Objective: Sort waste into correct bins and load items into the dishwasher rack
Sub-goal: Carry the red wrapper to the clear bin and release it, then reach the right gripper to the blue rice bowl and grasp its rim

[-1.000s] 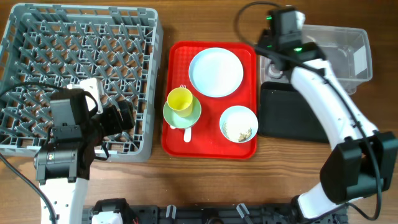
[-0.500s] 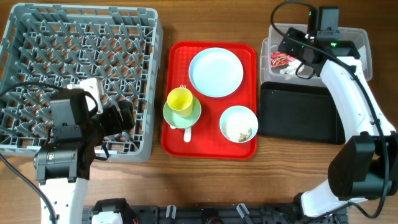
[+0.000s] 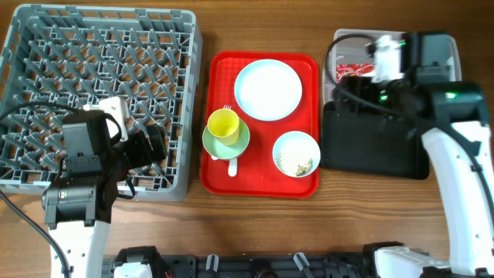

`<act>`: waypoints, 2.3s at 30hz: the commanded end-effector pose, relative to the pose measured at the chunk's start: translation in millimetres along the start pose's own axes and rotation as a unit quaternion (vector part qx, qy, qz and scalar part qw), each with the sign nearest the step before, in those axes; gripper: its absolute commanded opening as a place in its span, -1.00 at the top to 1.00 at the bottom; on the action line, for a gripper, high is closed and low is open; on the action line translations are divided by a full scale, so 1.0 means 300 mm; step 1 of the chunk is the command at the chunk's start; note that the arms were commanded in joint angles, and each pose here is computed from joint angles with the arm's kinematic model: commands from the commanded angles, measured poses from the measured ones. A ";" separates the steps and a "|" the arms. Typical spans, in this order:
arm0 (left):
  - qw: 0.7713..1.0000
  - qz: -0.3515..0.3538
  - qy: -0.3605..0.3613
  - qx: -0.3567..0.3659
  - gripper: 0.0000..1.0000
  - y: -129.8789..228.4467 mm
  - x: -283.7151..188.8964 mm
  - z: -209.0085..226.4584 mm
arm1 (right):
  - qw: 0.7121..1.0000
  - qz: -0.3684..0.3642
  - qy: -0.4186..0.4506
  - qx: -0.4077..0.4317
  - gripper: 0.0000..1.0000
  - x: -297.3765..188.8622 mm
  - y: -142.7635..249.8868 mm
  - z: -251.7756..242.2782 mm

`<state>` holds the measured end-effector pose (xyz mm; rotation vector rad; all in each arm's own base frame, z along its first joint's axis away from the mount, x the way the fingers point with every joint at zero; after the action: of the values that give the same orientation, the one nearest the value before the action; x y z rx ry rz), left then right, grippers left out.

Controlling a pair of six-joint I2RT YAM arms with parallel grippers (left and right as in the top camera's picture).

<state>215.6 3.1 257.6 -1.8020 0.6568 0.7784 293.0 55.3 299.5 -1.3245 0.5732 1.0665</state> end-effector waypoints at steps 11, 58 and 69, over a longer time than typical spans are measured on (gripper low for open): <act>1.000 -0.011 0.009 0.013 -1.00 -0.017 -0.018 -0.014 | 0.989 0.083 0.013 -0.120 -0.68 0.330 0.305 0.366; 1.000 -0.011 0.009 0.013 -1.00 -0.017 -0.018 -0.014 | 0.980 0.143 0.046 -0.129 0.33 0.651 0.490 0.377; 1.000 -0.011 0.009 0.013 -1.00 -0.017 -0.018 -0.014 | 0.987 0.088 0.023 -0.129 0.10 0.577 0.415 0.413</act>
<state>215.6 3.0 258.0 -1.8020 0.6563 0.7770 227.3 207.4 102.9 -1.5371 0.6604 1.3413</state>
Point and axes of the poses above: each gripper's point midway between its finger pads, its own x axis out along the fingers, its own z axis along the line the jaws close on, y = z × x, the point moved 8 cm from there along -x, back along the fingers, and after that the axes turned 5 degrees about -x, right-handed, at the moved point
